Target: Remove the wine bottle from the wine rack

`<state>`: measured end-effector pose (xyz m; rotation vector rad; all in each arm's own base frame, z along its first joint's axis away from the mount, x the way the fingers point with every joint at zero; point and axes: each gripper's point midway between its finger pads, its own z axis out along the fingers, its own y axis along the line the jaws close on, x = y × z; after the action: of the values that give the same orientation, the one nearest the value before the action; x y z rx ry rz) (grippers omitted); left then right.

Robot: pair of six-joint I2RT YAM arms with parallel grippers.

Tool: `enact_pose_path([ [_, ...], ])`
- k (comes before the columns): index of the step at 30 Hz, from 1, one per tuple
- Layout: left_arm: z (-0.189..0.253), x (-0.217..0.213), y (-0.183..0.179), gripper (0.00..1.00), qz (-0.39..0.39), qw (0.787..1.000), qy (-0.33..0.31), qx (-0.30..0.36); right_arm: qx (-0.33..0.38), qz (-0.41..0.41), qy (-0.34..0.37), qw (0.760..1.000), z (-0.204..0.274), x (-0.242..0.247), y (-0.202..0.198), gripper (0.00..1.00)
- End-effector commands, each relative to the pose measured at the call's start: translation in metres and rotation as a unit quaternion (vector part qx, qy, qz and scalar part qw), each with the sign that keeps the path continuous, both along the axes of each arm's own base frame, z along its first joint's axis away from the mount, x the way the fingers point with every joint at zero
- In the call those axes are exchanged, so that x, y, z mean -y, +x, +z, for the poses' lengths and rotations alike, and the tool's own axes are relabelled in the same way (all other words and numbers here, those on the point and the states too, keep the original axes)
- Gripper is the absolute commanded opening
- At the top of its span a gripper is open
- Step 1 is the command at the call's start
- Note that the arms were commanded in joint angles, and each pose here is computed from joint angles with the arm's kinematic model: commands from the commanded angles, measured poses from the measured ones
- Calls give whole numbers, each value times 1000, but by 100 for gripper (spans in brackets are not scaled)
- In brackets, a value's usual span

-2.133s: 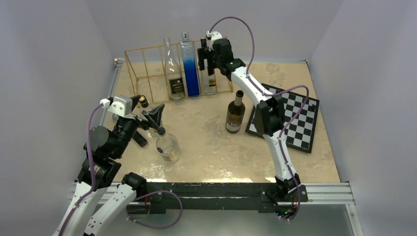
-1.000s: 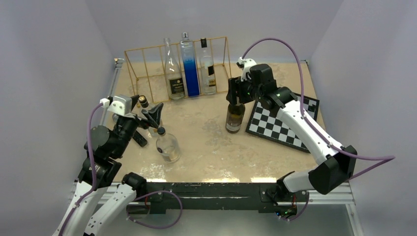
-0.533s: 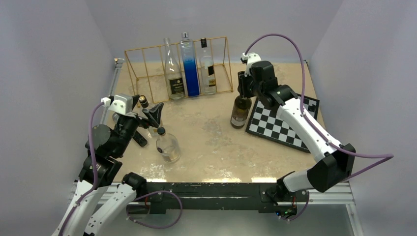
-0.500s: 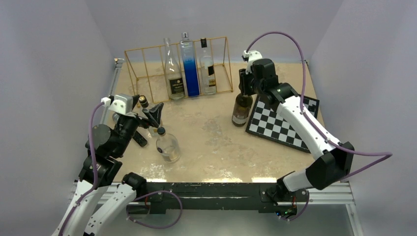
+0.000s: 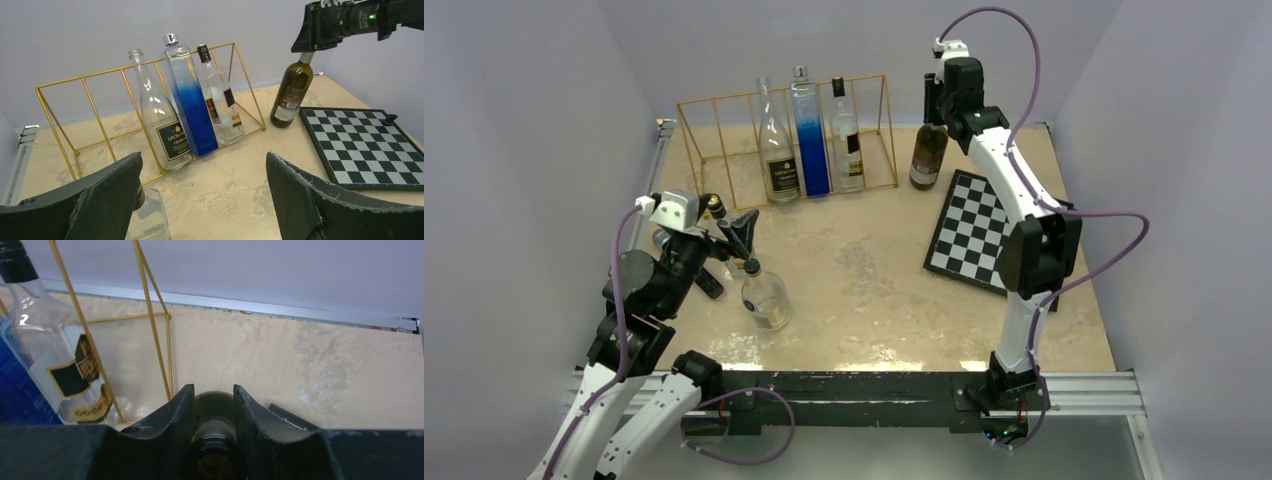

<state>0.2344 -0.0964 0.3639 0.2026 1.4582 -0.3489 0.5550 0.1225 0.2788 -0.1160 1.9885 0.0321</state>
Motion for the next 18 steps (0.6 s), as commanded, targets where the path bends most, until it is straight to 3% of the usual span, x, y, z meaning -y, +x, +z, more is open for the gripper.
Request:
enact_pose_path([
  [1,10,-1,3,97,5,1000,-8,18,95,-14,37,995,73,8,24,0],
  [5,10,0,4,97,3,1000,-6,17,93,-21,42,995,71,12,27,0],
  [7,10,0,4,97,5,1000,-7,16,96,-17,43,994,68,10,28,7],
  [18,12,-3,1,97,8,1000,-10,19,112,-41,43,992,86,19,26,72],
])
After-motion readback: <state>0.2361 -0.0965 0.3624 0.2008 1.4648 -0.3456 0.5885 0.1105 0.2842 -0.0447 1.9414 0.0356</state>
